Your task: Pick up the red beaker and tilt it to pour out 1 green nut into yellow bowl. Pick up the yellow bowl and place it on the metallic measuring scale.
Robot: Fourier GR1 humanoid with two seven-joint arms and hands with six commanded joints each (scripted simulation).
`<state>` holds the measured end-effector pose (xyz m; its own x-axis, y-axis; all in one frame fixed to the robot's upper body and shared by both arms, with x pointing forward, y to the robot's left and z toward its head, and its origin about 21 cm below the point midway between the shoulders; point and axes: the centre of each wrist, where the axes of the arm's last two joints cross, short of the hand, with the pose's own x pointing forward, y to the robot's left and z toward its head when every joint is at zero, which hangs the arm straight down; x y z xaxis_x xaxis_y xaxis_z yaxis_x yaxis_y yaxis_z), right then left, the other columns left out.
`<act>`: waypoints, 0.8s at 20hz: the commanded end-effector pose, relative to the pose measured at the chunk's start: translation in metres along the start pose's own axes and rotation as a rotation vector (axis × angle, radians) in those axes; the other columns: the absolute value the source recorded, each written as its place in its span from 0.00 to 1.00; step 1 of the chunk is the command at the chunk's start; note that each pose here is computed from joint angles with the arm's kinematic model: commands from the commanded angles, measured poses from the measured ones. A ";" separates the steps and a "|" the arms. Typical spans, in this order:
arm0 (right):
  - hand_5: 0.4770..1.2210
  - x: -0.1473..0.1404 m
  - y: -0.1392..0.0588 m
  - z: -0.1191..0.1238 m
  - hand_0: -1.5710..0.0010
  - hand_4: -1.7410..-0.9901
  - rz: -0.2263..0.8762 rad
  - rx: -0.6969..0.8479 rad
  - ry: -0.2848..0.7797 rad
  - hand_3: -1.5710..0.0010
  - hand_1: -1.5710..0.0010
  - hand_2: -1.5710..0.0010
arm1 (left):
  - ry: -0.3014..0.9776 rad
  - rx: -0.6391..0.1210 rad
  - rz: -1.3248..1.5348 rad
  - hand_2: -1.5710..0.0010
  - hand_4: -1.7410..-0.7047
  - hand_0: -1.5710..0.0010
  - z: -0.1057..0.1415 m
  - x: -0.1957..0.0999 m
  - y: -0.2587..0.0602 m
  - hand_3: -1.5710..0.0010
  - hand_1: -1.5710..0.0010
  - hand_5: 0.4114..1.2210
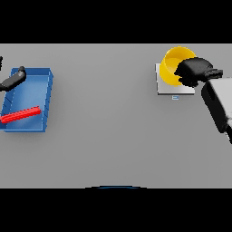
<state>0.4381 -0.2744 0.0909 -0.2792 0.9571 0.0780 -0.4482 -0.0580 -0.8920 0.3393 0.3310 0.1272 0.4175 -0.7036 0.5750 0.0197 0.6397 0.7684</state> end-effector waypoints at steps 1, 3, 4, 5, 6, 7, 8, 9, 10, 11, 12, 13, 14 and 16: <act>1.00 0.000 0.001 -0.001 0.00 0.02 0.001 -0.003 -0.008 0.04 0.06 0.00 | -0.003 0.001 0.003 1.00 0.90 1.00 0.001 0.002 0.000 1.00 1.00 0.39; 1.00 -0.006 0.002 -0.001 0.01 0.03 -0.010 0.007 -0.010 0.06 0.10 0.00 | -0.001 0.006 0.000 1.00 0.90 1.00 0.001 0.001 0.004 1.00 1.00 0.40; 1.00 -0.006 0.002 -0.002 0.03 0.02 -0.012 0.011 -0.016 0.16 0.11 0.00 | -0.006 0.004 -0.004 1.00 0.90 1.00 -0.001 0.005 0.001 1.00 1.00 0.40; 1.00 -0.002 0.002 -0.005 0.02 0.02 -0.024 0.019 -0.005 0.26 0.10 0.00 | 0.000 0.003 -0.003 1.00 0.90 1.00 -0.002 0.003 0.002 1.00 1.00 0.41; 1.00 -0.003 0.000 -0.005 0.02 0.11 -0.035 0.024 -0.003 0.35 0.08 0.05 | -0.004 -0.003 0.002 1.00 0.90 1.00 -0.001 0.004 0.001 1.00 1.00 0.41; 0.88 -0.006 0.000 -0.004 0.03 0.19 -0.045 0.035 0.009 0.42 0.14 0.14 | -0.002 -0.006 -0.004 1.00 0.90 1.00 -0.001 0.004 0.000 1.00 1.00 0.41; 0.77 -0.006 0.001 -0.005 0.22 0.26 -0.057 0.042 0.013 0.48 0.31 0.28 | 0.007 -0.013 -0.006 1.00 0.90 1.00 -0.001 0.004 -0.001 1.00 1.00 0.41; 0.68 -0.002 0.001 -0.007 0.38 0.32 -0.057 0.044 0.006 0.51 0.45 0.39 | 0.001 -0.007 0.000 1.00 0.89 1.00 -0.002 0.004 0.002 1.00 1.00 0.41; 0.61 -0.005 0.002 -0.007 0.50 0.36 -0.059 0.050 0.003 0.55 0.56 0.48 | 0.010 -0.008 -0.005 1.00 0.90 1.00 -0.003 0.006 0.002 1.00 1.00 0.41; 0.55 -0.006 0.001 -0.007 0.60 0.39 -0.060 0.059 0.002 0.57 0.65 0.56 | 0.012 -0.012 -0.007 1.00 0.90 1.00 -0.004 0.006 -0.001 1.00 1.00 0.41; 0.50 -0.007 -0.002 -0.007 0.68 0.42 -0.064 0.062 0.002 0.60 0.72 0.62 | 0.007 -0.011 -0.015 1.00 0.90 1.00 -0.004 0.002 -0.002 1.00 1.00 0.41; 0.46 -0.008 -0.001 -0.007 0.75 0.44 -0.062 0.068 -0.003 0.62 0.77 0.67 | 0.008 -0.010 -0.012 1.00 0.90 1.00 -0.004 0.002 0.000 1.00 1.00 0.40; 0.43 -0.008 -0.003 -0.008 0.80 0.46 -0.057 0.068 0.000 0.64 0.82 0.71 | 0.000 -0.009 -0.004 1.00 0.90 1.00 -0.005 0.006 -0.001 1.00 1.00 0.40; 0.39 -0.006 -0.004 -0.010 0.87 0.49 -0.043 0.077 -0.014 0.68 0.88 0.79 | 0.004 -0.012 0.002 1.00 0.90 1.00 -0.006 0.005 -0.004 1.00 1.00 0.40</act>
<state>0.4504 -0.2773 0.0892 -0.2688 0.9555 0.1216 -0.5233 -0.0389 -0.8513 0.3471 0.3264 0.1253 0.4211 -0.7010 0.5755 0.0302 0.6451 0.7635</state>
